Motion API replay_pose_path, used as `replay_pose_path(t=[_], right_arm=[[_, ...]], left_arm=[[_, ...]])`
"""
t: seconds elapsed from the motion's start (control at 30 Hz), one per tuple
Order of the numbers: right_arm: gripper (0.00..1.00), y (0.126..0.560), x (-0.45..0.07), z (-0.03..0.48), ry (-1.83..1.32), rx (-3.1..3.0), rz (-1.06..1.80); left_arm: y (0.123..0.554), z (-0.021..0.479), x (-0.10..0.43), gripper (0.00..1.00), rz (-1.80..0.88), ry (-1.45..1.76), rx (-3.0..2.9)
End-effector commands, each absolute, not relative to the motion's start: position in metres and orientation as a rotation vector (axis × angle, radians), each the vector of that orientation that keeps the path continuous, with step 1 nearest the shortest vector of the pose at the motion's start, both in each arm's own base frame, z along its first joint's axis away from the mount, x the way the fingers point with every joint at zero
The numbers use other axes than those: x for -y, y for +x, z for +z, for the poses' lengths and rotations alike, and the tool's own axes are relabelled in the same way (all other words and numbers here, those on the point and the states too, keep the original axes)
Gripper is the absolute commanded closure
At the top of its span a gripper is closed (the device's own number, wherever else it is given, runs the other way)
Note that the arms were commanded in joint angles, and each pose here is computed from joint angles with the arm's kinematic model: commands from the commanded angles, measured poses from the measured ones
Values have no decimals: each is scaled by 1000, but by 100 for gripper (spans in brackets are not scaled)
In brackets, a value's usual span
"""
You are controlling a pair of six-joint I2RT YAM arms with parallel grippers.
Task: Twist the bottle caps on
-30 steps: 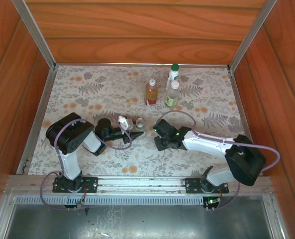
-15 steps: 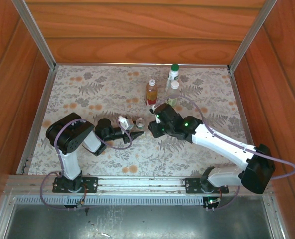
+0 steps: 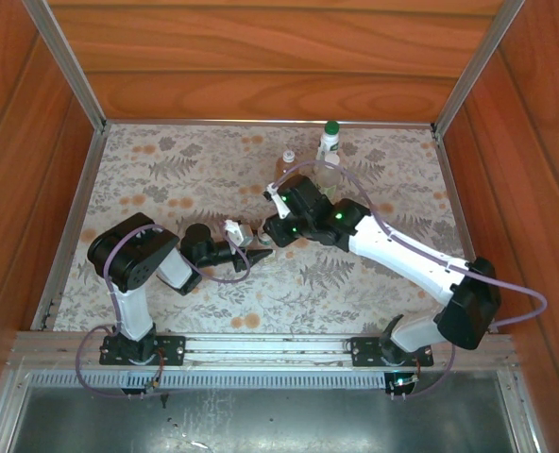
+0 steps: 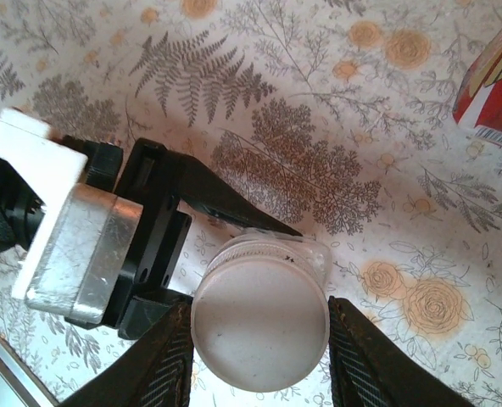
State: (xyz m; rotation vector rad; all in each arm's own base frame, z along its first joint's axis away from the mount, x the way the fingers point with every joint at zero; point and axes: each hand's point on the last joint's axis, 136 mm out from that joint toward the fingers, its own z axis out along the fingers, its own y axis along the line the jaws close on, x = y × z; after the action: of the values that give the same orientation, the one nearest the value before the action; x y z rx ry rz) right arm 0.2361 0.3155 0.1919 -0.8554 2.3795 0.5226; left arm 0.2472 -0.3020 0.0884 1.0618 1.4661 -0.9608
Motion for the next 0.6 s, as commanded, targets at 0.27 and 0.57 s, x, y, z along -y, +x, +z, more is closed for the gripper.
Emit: replay_pose_path(t=[0.27, 0.57], right_arm=[[59, 234, -323, 175, -953, -2426, 484], [59, 231, -318, 170, -1083, -2486, 392]], left_arm=[[245, 81, 302, 47, -965, 1083, -1483], [244, 79, 302, 47, -968, 1087, -1487]])
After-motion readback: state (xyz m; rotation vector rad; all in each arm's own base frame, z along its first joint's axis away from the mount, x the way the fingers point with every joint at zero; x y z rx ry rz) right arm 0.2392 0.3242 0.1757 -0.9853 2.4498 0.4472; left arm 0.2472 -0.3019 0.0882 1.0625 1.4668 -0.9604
